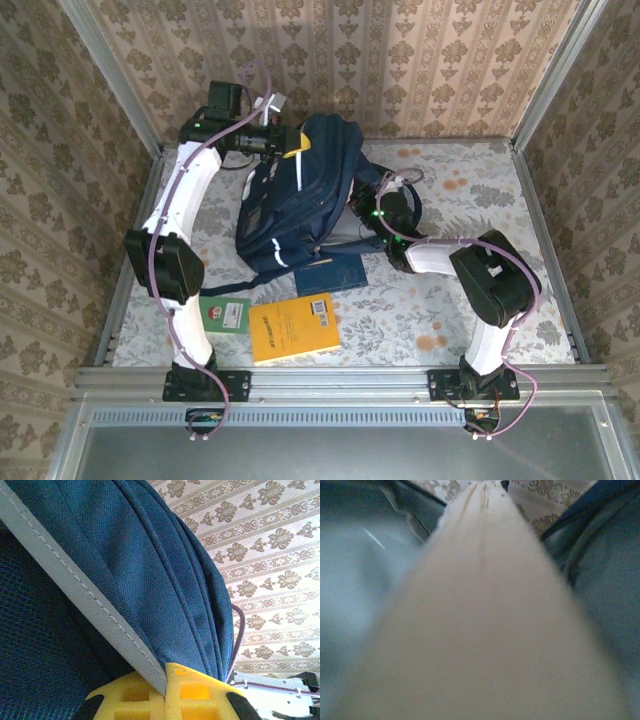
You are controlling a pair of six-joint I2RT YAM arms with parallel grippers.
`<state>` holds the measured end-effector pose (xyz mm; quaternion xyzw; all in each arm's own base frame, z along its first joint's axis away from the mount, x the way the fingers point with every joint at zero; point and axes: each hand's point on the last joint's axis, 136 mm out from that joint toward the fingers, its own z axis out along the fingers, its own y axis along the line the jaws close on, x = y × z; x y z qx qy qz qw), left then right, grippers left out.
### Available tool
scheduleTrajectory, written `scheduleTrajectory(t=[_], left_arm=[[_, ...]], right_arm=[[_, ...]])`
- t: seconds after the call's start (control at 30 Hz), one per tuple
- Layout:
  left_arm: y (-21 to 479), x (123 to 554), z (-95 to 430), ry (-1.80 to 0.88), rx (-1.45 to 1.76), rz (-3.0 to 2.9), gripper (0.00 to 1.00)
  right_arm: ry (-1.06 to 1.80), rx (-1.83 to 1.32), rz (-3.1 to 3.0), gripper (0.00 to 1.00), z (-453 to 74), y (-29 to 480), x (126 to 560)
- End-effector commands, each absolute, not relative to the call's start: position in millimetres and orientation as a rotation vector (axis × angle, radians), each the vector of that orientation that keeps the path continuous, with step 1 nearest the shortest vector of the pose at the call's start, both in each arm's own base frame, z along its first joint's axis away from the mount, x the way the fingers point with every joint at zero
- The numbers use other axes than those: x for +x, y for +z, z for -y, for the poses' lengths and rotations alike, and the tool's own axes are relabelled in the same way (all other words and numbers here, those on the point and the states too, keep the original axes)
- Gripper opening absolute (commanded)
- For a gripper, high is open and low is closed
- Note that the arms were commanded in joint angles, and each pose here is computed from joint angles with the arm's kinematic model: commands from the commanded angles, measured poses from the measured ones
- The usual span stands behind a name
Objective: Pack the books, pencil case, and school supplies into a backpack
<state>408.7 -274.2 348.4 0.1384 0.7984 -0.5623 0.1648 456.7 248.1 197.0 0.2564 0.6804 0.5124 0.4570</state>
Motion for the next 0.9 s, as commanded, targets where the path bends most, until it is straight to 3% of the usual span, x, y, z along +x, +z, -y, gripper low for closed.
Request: scheduleTrajectory(t=[0.0,0.37,0.47,0.67,0.87], left_arm=[[414,395,274,-1.658,0.605,-2.010,0.00],[418,399,290,-1.713,0.638,-1.976,0.00],[421,401,289,-1.716,0.639,-1.966,0.00],[424,412,280,-1.705,0.600,-1.952,0.00],[419,429,255,-1.672,0.522,-1.966,0.00]], right_arm=[[1.259,0.575,-1.530,0.00,-247,245,453],[1.211,0.460,-1.722,0.00,-327,215,460],[1.162,0.389,-1.823,0.05,-361,194,460],[1.203,0.314,-1.936,0.53,-398,161,460],[1.177,0.064,-1.913,0.84,-393,201,450]])
